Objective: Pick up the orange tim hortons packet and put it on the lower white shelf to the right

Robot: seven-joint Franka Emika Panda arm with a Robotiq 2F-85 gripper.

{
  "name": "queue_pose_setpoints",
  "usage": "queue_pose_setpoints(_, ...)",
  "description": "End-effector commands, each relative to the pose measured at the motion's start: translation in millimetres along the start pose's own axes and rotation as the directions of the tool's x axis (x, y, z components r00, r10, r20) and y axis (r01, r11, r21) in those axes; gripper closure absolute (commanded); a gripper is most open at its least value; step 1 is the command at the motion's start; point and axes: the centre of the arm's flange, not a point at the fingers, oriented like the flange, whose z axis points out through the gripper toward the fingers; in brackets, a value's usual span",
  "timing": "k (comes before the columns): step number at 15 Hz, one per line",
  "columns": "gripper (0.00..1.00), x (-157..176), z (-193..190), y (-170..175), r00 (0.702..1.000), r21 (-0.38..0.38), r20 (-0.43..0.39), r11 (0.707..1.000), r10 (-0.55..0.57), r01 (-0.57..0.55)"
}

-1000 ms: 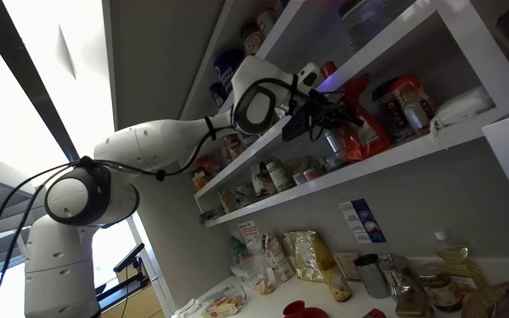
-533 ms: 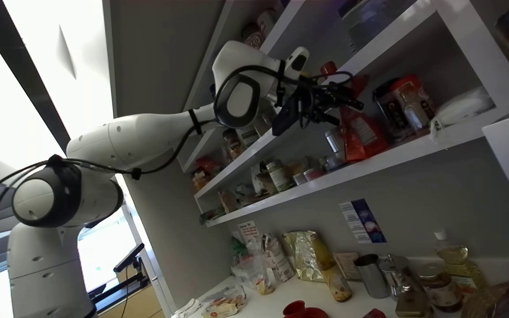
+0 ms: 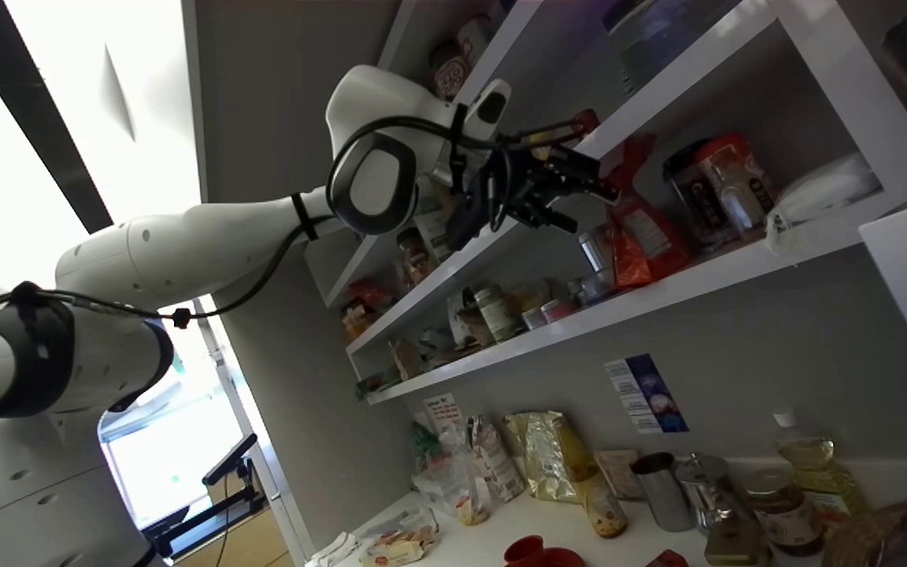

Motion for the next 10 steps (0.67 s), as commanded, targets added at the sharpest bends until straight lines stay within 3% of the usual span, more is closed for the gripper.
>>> queue_pose_setpoints(1,0.00,-38.2,-32.0,8.3,0.999,0.053,0.025,0.998,-0.036,0.035)
queue_pose_setpoints(3,0.00,-55.8,-45.8,19.3,0.998,0.091,0.046,0.995,-0.039,0.035)
queue_pose_setpoints(10,0.00,-112.1,-51.0,-4.5,0.977,0.303,0.184,0.952,-0.106,0.046)
